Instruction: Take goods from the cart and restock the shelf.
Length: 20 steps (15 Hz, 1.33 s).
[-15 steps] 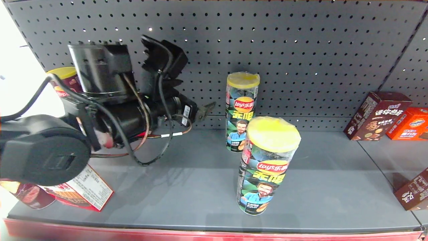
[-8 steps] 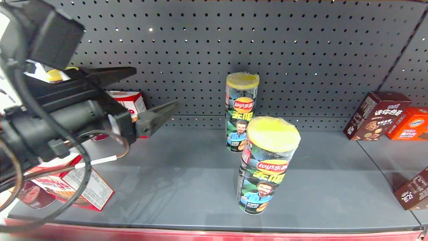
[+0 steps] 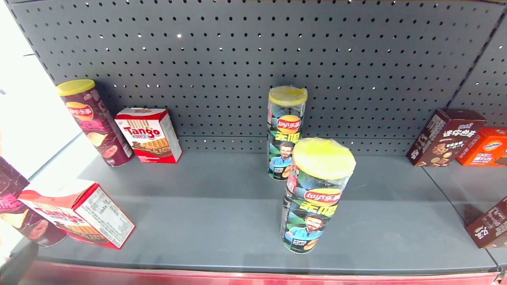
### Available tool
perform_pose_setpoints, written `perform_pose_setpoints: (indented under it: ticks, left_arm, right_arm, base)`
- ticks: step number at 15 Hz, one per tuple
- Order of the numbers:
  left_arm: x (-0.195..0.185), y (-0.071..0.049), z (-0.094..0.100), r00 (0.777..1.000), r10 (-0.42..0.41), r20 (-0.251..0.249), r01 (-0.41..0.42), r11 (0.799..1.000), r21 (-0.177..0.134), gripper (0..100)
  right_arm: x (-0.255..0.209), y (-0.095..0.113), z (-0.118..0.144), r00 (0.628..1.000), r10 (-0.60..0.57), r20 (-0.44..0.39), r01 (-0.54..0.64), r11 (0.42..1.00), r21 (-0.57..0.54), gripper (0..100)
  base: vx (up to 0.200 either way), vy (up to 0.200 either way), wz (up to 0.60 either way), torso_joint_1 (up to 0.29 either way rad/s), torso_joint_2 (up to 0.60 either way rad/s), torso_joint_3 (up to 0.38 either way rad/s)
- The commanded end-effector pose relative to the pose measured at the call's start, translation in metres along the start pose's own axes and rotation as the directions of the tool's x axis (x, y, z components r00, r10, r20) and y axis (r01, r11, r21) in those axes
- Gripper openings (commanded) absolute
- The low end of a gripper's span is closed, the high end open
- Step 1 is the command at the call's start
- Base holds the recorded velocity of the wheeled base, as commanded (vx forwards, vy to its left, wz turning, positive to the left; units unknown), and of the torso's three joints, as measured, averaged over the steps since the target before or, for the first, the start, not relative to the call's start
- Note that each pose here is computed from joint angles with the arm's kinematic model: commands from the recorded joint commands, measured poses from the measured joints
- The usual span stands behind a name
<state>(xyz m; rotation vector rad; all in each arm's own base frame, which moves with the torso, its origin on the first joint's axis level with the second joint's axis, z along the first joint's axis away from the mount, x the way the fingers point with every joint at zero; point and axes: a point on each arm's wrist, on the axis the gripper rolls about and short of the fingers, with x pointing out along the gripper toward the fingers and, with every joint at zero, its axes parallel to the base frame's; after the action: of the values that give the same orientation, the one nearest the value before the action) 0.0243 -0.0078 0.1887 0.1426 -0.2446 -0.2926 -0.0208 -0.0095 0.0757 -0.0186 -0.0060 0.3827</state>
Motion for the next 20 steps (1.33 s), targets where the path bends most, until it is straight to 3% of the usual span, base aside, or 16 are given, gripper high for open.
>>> perform_pose_setpoints:
  ticks: [1,4,7,8,15,16,17,18,20]
  left_arm:
    - [-0.047,-0.015,-0.051,0.987,0.156,0.036,-0.156,0.988,0.003,100]
    - [-0.06,-0.022,-0.067,0.986,0.165,-0.015,-0.165,0.986,-0.005,100]
    - [-0.068,-0.026,-0.085,0.983,0.134,-0.122,-0.137,0.99,-0.02,100]
    - [-0.069,-0.027,-0.093,0.971,0.124,-0.203,-0.135,0.99,-0.039,100]
    - [-0.069,-0.027,-0.094,0.97,0.126,-0.209,-0.136,0.99,-0.031,100]
    - [-0.07,-0.027,-0.095,0.965,0.137,-0.224,-0.148,0.988,-0.031,100]
    - [-0.071,-0.025,-0.098,0.927,0.265,-0.264,-0.277,0.961,-0.011,100]
    - [-0.071,-0.024,-0.098,0.912,0.314,-0.263,-0.331,0.943,-0.024,100]
    - [-0.071,-0.024,-0.098,0.916,0.302,-0.264,-0.32,0.947,-0.027,100]
  right_arm:
    - [0.0,0.0,0.0,1.0,0.001,-0.001,-0.001,1.0,-0.001,100]
    - [0.0,0.0,0.0,1.0,0.001,-0.001,-0.001,1.0,-0.001,100]
    - [0.0,0.0,0.0,1.0,0.001,-0.001,-0.001,1.0,-0.001,100]
    - [0.0,0.0,0.0,1.0,0.001,-0.001,-0.001,1.0,-0.001,100]
    - [0.0,0.0,0.0,1.0,0.001,0.001,-0.001,1.0,-0.001,100]
    - [0.0,0.0,0.0,1.0,0.001,0.001,-0.001,1.0,-0.001,100]
    - [0.0,0.0,0.0,1.0,0.001,0.001,-0.001,1.0,-0.001,100]
    - [0.0,0.0,0.0,1.0,-0.001,-0.001,0.001,1.0,-0.001,100]
    - [0.0,0.0,0.0,1.0,0.001,0.001,-0.001,1.0,-0.001,100]
  base:
    - [0.0,0.0,0.0,0.0,0.0,0.0]
    - [0.0,0.0,0.0,0.0,0.0,0.0]
    - [0.0,0.0,0.0,0.0,0.0,0.0]
    - [0.0,0.0,0.0,0.0,0.0,0.0]
    - [0.0,0.0,0.0,0.0,0.0,0.0]
    - [0.0,0.0,0.0,0.0,0.0,0.0]
    - [0.0,0.0,0.0,0.0,0.0,0.0]
    - [0.0,0.0,0.0,0.0,0.0,0.0]
    - [0.0,0.0,0.0,0.0,0.0,0.0]
